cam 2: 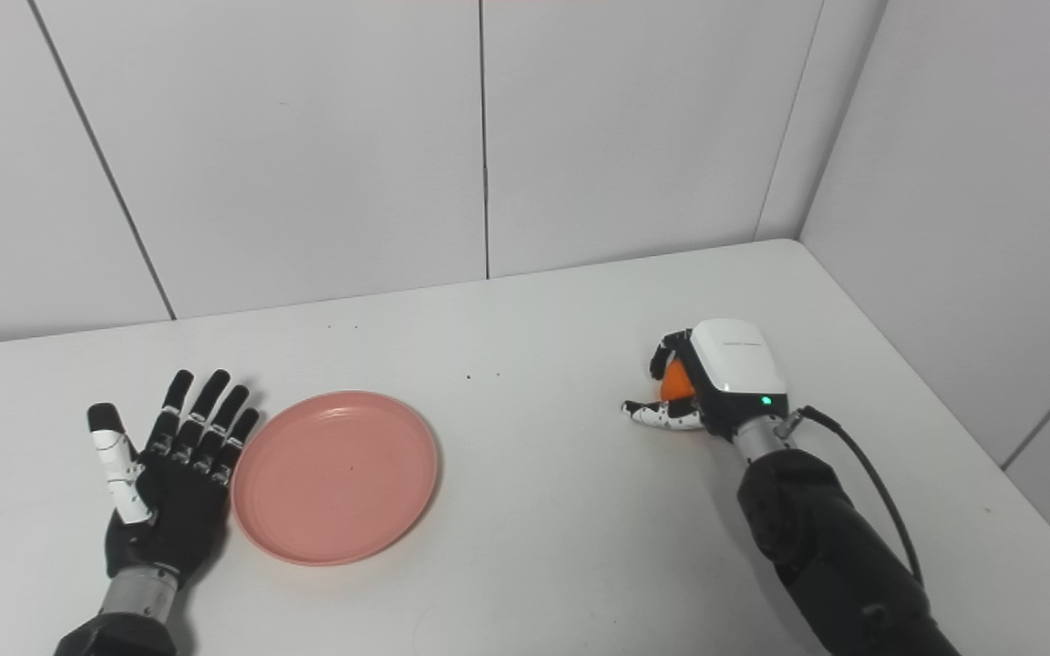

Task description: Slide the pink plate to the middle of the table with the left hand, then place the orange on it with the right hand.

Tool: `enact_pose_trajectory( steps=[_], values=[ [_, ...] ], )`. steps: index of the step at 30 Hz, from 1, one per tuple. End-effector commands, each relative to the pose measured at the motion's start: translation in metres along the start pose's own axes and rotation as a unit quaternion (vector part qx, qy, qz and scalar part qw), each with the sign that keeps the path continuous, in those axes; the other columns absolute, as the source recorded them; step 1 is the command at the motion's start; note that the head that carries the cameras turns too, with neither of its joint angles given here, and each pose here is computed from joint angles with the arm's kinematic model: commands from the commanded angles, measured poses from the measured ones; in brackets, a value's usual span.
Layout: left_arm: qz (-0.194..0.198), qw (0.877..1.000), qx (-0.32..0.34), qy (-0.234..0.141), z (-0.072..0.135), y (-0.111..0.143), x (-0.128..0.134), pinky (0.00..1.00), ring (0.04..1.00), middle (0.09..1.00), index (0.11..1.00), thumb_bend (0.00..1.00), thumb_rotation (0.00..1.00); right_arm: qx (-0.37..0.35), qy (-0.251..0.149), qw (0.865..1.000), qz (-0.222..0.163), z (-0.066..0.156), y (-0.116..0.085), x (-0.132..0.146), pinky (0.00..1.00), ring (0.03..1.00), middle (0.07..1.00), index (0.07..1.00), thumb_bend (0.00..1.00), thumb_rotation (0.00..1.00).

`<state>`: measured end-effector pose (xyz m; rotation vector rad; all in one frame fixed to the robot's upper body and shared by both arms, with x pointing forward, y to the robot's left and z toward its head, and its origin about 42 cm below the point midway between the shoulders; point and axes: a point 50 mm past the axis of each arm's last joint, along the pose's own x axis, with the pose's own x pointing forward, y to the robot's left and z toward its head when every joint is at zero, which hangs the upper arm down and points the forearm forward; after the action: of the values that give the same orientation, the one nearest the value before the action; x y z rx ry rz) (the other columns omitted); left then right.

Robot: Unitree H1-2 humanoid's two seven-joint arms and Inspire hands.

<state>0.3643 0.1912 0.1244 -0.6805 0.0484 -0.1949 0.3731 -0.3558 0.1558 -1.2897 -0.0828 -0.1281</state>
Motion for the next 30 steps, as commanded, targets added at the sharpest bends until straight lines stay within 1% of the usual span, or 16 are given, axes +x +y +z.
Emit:
enact_pose_trajectory(
  steps=[1,6,10,13,16,19,21,22,23,24,28,30],
  values=[
    [0.052,0.996,-0.004,0.066,-0.022,0.02,-0.015,0.96,0.91,0.896,1.0,0.88,0.79,0.006,-0.018,1.0,0.022,-0.001,0.008,-0.006,0.22,0.272,0.336,0.409,0.54,0.26],
    [0.049,0.997,-0.001,0.067,-0.023,0.019,-0.014,0.94,0.908,0.893,1.0,0.87,0.79,0.012,-0.029,0.999,0.018,0.002,-0.001,-0.005,0.24,0.283,0.349,0.426,0.54,0.25],
    [0.048,0.997,0.001,0.067,-0.023,0.017,-0.014,0.93,0.906,0.893,1.0,0.87,0.8,0.016,-0.042,0.999,0.013,0.005,-0.01,-0.004,0.23,0.279,0.345,0.415,0.54,0.26],
    [0.048,0.997,0.0,0.066,-0.023,0.016,-0.014,0.93,0.906,0.893,1.0,0.87,0.79,0.018,-0.052,0.998,0.005,0.012,-0.023,-0.002,0.23,0.274,0.341,0.408,0.55,0.27],
    [0.048,0.997,0.001,0.066,-0.024,0.015,-0.014,0.93,0.901,0.893,1.0,0.87,0.79,0.017,-0.06,0.998,0.0,0.02,-0.037,0.001,0.24,0.286,0.352,0.421,0.55,0.28],
    [0.048,0.997,0.003,0.066,-0.026,0.013,-0.014,0.92,0.903,0.897,1.0,0.87,0.8,0.019,-0.072,0.997,-0.012,0.029,-0.052,0.003,0.23,0.276,0.343,0.404,0.55,0.32],
    [0.05,0.997,0.004,0.066,-0.027,0.012,-0.014,0.93,0.904,0.891,1.0,0.87,0.79,0.022,-0.086,0.996,-0.027,0.04,-0.063,0.004,0.23,0.279,0.346,0.406,0.55,0.3],
    [0.051,0.997,0.004,0.066,-0.028,0.011,-0.015,0.93,0.903,0.89,1.0,0.87,0.79,0.026,-0.098,0.994,-0.038,0.049,-0.068,0.005,0.23,0.28,0.347,0.406,0.55,0.29],
    [0.051,0.996,0.005,0.066,-0.028,0.01,-0.015,0.94,0.905,0.891,1.0,0.87,0.8,0.029,-0.106,0.993,-0.044,0.055,-0.071,0.005,0.22,0.269,0.337,0.395,0.56,0.25],
    [0.051,0.997,0.006,0.066,-0.029,0.008,-0.016,0.94,0.906,0.891,1.0,0.87,0.8,0.034,-0.113,0.992,-0.048,0.063,-0.076,0.004,0.22,0.266,0.333,0.391,0.56,0.24],
    [0.05,0.997,0.007,0.065,-0.033,0.0,-0.018,0.93,0.899,0.886,1.0,0.87,0.79,0.045,-0.13,0.989,-0.051,0.086,-0.088,0.002,0.23,0.277,0.352,0.42,0.56,0.32],
    [0.051,0.996,0.005,0.067,-0.036,-0.003,-0.018,0.94,0.898,0.889,1.0,0.87,0.79,0.053,-0.152,0.985,-0.058,0.101,-0.094,0.003,0.24,0.287,0.364,0.439,0.55,0.3]
  ],
)
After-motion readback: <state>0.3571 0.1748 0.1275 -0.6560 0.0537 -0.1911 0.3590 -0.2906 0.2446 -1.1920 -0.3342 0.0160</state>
